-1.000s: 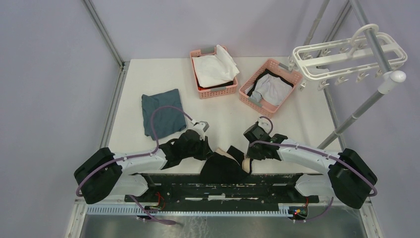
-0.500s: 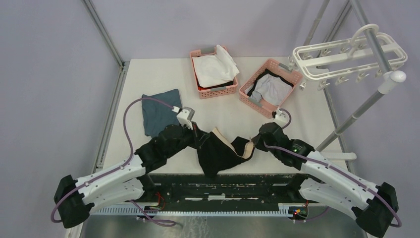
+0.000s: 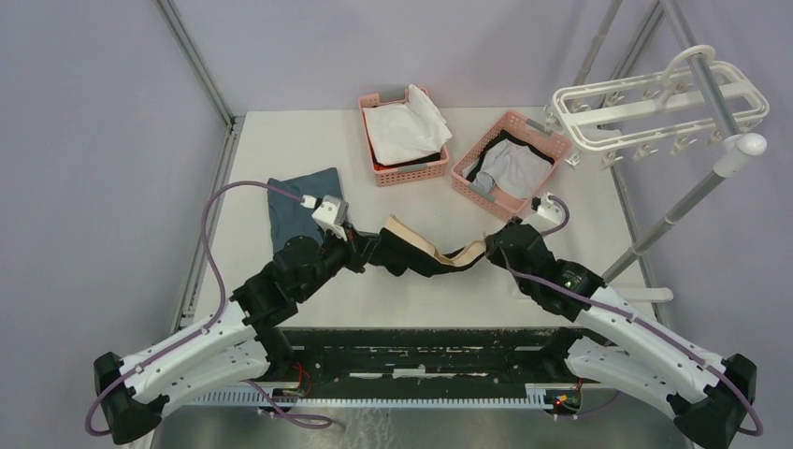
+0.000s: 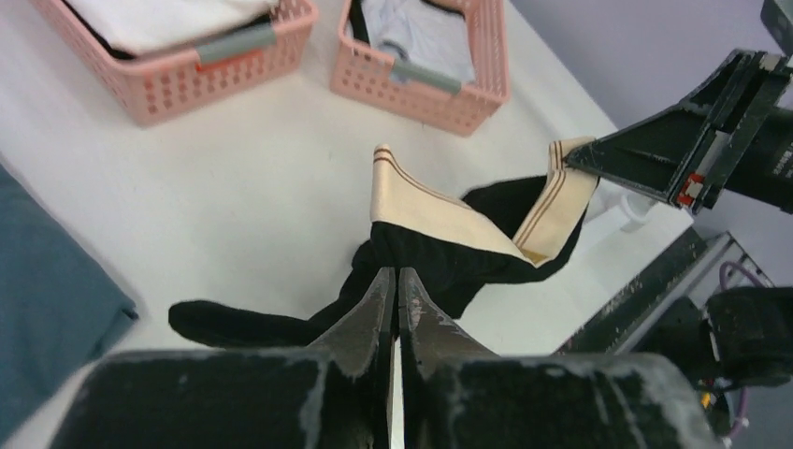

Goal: Clip the underwear to the hanger
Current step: Flatten out the underwear at the center of the board.

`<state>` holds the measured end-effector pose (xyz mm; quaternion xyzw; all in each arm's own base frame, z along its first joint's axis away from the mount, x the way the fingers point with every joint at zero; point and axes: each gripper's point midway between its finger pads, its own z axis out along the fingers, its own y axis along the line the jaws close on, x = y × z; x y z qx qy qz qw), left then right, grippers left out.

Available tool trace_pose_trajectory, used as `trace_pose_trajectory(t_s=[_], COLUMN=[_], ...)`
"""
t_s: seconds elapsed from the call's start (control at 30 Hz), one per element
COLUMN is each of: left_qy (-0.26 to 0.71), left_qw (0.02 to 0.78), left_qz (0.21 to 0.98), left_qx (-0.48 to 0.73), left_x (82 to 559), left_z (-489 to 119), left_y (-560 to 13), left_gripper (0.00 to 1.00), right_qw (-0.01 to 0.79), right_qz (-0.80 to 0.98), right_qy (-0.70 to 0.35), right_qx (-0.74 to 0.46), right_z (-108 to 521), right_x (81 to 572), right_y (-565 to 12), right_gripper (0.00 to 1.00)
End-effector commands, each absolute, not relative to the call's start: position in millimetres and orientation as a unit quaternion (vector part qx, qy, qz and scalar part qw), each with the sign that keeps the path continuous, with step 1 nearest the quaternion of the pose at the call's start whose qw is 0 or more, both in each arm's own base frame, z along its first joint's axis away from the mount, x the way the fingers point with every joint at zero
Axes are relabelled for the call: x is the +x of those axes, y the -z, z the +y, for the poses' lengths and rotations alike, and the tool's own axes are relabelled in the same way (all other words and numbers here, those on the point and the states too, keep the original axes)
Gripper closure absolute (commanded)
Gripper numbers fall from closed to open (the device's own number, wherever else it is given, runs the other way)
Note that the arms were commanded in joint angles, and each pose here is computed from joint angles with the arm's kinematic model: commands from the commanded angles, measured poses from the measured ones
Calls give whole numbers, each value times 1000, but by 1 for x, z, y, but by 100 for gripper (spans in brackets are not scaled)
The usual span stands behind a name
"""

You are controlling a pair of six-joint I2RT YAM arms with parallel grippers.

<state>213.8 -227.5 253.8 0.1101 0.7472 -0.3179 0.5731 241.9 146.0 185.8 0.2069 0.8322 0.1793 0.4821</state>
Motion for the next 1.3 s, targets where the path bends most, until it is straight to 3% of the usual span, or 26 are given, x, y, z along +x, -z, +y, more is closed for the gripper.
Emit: trace_pose_trajectory(t_s=[0.0,0.17,0.3,0.67,0.87,1.07,1.27], left_qy=[331,368,347,301,239,268,258], left_qw=[513,478,497,421,415,421,368], left_qz=[782,794,793,845,875,865,893], left_qx=[124,76,58,133,75,39,22], left_x=[195,178,183,190,209,221,223], left_z=[-231,-224,-210,-245,-235,-247,-246], left_y=[-195,-163,-173,-126,-108,-126,-95], left_gripper=[82,45,30,30,32,28,30], right_qw=[448,407,421,390,362,358,354], right_qz=[859,881,878,918,930,930,931], right_qy=[-105,-80,-76,-75,-69,-84,-86], right_qx=[227,228,216,14,0,5,4], right_z=[117,98,88,126,132,136,137], right_x=[224,195,191,197,195,193,191], right_y=[-126,-87,-101,-122,-108,-99,-98], right_gripper=[70,38,23,21,23,24,24])
